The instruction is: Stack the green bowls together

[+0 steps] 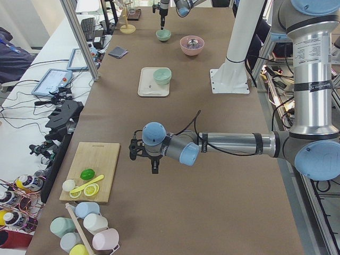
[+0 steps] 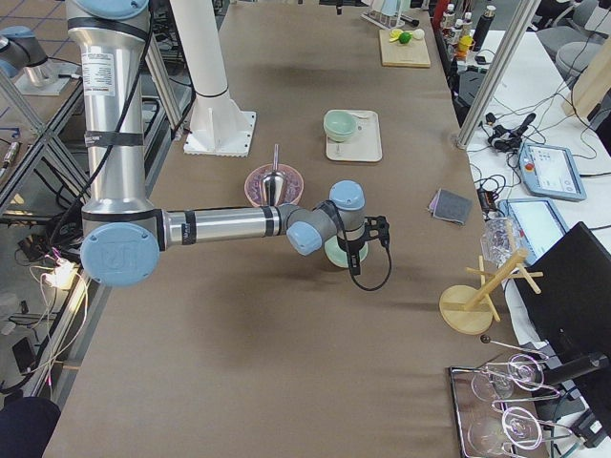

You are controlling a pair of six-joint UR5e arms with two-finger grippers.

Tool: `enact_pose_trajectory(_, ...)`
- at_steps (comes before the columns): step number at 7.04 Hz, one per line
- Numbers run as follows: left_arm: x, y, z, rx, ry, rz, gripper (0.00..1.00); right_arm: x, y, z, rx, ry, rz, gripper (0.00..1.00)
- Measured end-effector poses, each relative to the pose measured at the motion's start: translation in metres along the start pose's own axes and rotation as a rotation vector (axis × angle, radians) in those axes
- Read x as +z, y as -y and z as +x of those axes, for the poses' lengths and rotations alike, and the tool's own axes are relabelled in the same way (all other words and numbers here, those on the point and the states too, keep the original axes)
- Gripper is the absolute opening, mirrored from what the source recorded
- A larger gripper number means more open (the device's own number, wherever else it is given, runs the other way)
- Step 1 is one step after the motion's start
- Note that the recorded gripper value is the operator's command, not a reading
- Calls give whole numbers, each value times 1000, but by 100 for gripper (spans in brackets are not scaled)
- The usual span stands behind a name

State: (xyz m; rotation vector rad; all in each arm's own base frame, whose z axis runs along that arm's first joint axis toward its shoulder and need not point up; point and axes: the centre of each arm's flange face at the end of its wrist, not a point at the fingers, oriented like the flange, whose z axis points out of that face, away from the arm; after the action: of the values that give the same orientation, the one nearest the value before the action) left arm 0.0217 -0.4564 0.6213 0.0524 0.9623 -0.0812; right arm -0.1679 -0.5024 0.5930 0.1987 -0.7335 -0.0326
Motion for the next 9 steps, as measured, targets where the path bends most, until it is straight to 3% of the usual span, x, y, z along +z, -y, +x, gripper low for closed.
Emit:
enact_pose_trajectory(4,-1,0,2,5,-3,3,98,8,-4,-9,-7,2,-15,62)
enact_pose_trajectory(6,-2,1,4,8,-4,3,98,10,-5,-8,-4,1,-18,42)
enact_pose_trajectory(9,-2,1,5,10,-5,4,98,17,-9,-11,12,-3,-32,39)
